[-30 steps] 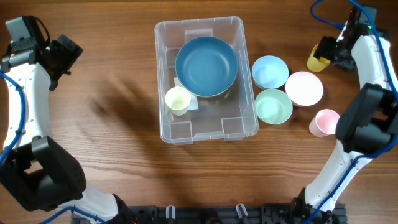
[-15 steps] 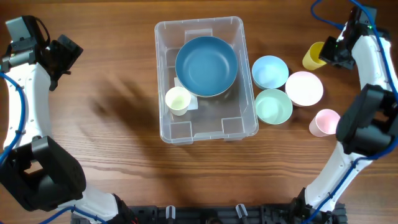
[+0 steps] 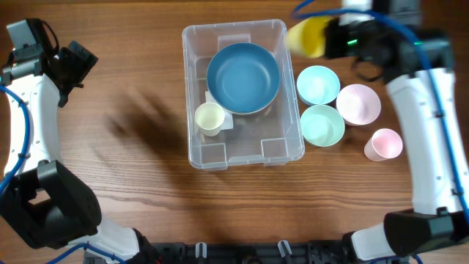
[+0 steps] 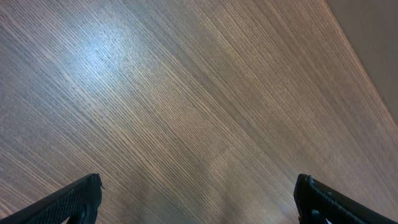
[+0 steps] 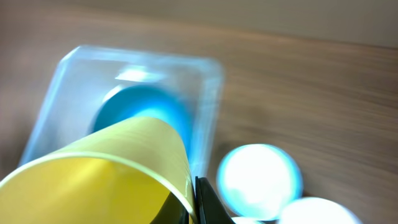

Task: Pack container
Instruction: 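Carry the yellow cup with the right gripper into the white cup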

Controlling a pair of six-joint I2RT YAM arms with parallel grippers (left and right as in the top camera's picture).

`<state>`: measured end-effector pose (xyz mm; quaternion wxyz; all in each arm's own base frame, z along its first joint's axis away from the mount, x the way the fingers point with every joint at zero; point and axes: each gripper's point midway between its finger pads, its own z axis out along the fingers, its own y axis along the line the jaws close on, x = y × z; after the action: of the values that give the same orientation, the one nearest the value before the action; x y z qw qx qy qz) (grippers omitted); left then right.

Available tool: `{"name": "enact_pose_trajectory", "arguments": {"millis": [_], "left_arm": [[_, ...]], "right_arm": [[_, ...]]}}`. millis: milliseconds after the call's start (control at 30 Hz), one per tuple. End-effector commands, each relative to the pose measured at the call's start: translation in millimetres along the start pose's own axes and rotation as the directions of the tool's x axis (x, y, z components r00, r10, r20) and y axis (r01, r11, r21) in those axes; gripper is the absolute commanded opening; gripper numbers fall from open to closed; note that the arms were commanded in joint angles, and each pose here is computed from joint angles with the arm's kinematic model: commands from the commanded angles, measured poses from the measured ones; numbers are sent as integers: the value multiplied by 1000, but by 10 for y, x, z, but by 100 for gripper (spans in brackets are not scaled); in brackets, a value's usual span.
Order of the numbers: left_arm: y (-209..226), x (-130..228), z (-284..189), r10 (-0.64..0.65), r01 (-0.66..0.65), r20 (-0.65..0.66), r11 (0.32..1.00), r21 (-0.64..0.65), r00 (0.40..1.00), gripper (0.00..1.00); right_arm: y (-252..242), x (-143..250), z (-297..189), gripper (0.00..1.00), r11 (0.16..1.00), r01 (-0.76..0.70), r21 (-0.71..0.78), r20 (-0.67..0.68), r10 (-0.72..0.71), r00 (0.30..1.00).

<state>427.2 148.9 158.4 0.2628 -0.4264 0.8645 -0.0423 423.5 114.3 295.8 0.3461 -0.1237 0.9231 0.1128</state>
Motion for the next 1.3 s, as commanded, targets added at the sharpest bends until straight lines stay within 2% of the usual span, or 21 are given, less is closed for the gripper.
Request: {"name": "enact_pose_trajectory", "arguments": {"millis": [0, 267, 533, 733, 1100, 1267], "left_arm": [[-4, -25, 9, 2, -2, 2, 1000, 1, 1000, 100], [-4, -25, 9, 2, -2, 2, 1000, 1, 1000, 100], [-4, -25, 7, 3, -3, 2, 1000, 1, 1000, 100], [-4, -25, 7, 3, -3, 2, 1000, 1, 1000, 100], [-4, -25, 9, 2, -2, 2, 1000, 1, 1000, 100], [-4, -25, 7, 2, -2, 2, 1000, 1, 1000, 100]], "right_arm": [[667, 329, 346, 4, 982, 146, -122, -110, -159, 981], [1486, 1103, 815, 4, 928, 289, -235, -278, -349, 895], [1830, 1389, 1116, 4, 896, 336, -290, -315, -421, 850], [1880, 1441, 1303, 4, 893, 341, -295, -318, -428, 846], [1915, 1351, 1336, 5, 890, 349, -294, -278, -429, 859], [1770, 1305, 1372, 5, 900, 380, -212, -284, -429, 858]]}}
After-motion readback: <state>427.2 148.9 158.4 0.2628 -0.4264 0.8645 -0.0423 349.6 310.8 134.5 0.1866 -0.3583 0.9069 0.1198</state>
